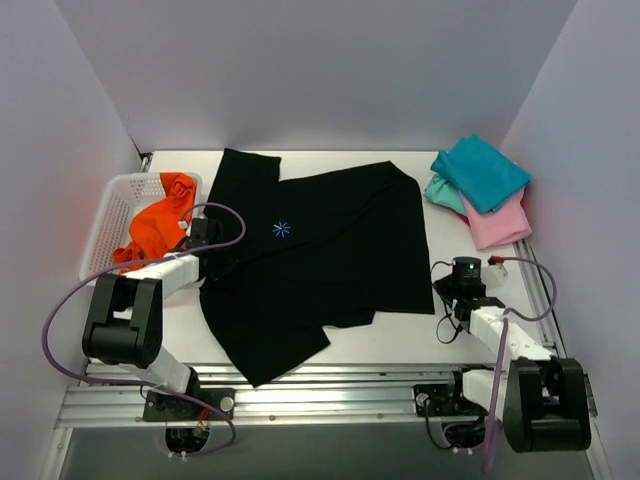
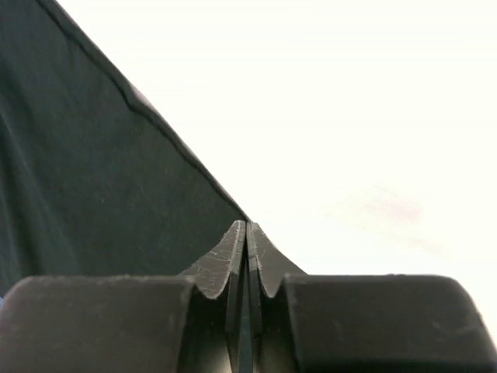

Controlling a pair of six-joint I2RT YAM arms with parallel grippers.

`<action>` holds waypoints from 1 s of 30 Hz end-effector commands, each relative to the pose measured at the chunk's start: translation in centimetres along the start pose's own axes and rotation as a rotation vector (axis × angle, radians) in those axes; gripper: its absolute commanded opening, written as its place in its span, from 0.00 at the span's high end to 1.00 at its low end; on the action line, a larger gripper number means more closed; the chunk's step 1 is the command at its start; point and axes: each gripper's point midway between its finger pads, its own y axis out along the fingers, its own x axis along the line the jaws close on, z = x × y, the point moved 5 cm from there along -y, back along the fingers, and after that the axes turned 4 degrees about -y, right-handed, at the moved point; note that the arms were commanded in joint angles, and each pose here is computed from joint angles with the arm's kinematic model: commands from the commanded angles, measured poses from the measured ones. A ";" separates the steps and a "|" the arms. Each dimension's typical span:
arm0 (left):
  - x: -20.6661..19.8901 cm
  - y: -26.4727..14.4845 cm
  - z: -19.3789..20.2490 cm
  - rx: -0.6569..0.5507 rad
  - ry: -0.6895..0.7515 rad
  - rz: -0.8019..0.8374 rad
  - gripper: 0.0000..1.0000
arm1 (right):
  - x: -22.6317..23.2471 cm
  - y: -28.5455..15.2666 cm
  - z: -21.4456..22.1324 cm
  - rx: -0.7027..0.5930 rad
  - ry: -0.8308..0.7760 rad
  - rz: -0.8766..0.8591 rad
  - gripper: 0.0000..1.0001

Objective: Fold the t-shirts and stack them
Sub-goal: Flatten the tshirt out

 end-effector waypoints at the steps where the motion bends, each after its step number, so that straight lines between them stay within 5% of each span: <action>1: 0.2 -0.6 -0.5 -0.021 0.013 0.008 0.98 | -2.0 -0.7 0.0 -0.008 0.024 0.087 1.00; 4: 0.3 -0.6 -0.6 -0.023 0.010 0.008 0.98 | -2.2 -1.4 -0.6 -0.038 0.016 0.108 1.00; 7: -0.5 -1.5 -1.1 -0.049 0.009 0.051 0.98 | 0.2 -2.5 -1.2 -0.037 -0.033 -0.059 0.99; 9: -1.1 -2.1 -1.0 -0.064 0.016 0.098 0.98 | 2.9 -4.3 -2.2 -0.062 -0.045 -0.182 0.81; 10: -1.7 -2.9 -1.2 -0.086 0.019 0.129 0.98 | 4.0 -5.0 -2.5 -0.078 -0.066 -0.225 0.46; 13: -3.1 -4.2 -1.1 -0.123 0.037 0.190 0.98 | 7.2 -7.7 -3.6 -0.154 -0.130 -0.287 0.15; 15: -3.8 -4.6 -0.9 -0.129 0.048 0.212 0.98 | 8.5 -7.7 -3.2 -0.143 -0.156 -0.305 0.33; 16: -4.0 -4.5 -0.8 -0.124 0.048 0.214 0.98 | 9.1 -7.6 -2.8 -0.124 -0.168 -0.332 0.67; 17: -4.2 -4.4 -0.8 -0.120 0.050 0.218 0.98 | 9.3 -6.4 -1.9 -0.082 -0.187 -0.318 0.76; 20: -4.5 -3.8 -0.8 -0.098 0.048 0.220 0.98 | 10.4 -3.8 0.5 0.027 -0.252 -0.315 0.84; 21: -4.7 -3.7 -0.8 -0.101 0.045 0.228 0.98 | 10.5 -3.1 1.3 0.058 -0.276 -0.298 1.00; 30: -5.1 -2.2 -0.3 -0.082 0.042 0.279 0.98 | 7.8 2.0 7.1 0.230 -0.304 -0.159 1.00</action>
